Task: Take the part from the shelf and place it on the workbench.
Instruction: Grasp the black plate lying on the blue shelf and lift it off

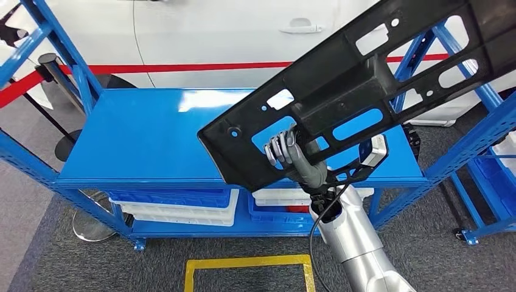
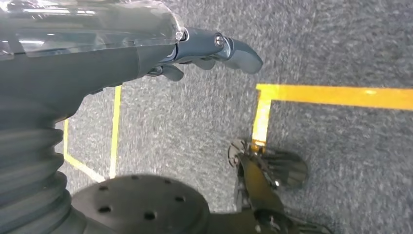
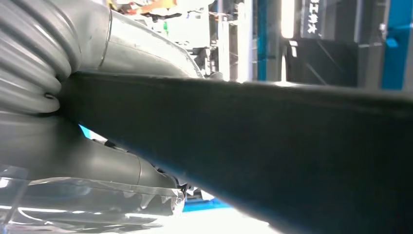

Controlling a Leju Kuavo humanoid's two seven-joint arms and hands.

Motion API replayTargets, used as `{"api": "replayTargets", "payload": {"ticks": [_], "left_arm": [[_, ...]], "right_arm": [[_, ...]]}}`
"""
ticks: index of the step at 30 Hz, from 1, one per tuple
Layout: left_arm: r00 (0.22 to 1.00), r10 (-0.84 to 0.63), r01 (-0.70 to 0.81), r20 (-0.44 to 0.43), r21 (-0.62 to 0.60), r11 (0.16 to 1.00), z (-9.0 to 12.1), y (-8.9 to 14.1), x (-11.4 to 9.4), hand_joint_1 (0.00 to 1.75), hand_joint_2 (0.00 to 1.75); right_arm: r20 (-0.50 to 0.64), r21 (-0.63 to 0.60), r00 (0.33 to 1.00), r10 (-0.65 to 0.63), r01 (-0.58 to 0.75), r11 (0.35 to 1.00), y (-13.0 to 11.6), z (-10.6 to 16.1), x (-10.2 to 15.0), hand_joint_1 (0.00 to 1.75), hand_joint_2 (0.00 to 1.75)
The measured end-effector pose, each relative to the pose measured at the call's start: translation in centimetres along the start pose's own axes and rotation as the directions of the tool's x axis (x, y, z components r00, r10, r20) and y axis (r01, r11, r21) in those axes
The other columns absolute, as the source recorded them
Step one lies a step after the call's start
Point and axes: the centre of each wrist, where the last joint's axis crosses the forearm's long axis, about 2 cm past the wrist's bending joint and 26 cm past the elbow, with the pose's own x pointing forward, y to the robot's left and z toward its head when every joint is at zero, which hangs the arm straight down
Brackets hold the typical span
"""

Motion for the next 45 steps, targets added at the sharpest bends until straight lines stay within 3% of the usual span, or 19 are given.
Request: {"api": "replayTargets", "payload": {"ticks": [20, 45], "left_arm": [[0.999, -0.036, 0.036, -0.002, -0.01, 0.999, 0.0, 0.2, -0.1, 0.0, 1.75], [0.999, -0.041, 0.041, 0.009, -0.005, 0.999, -0.2, 0.5, 0.5, 0.0, 1.75]], "right_arm": [[0.013, 0.071, 1.0, 0.003, -0.004, 0.997, 2.0, 1.1, -0.4, 1.75, 1.75], [0.037, 0.066, 0.999, -0.014, 0.012, 0.998, 2.3, 1.2, -0.1, 1.75, 1.75]]}}
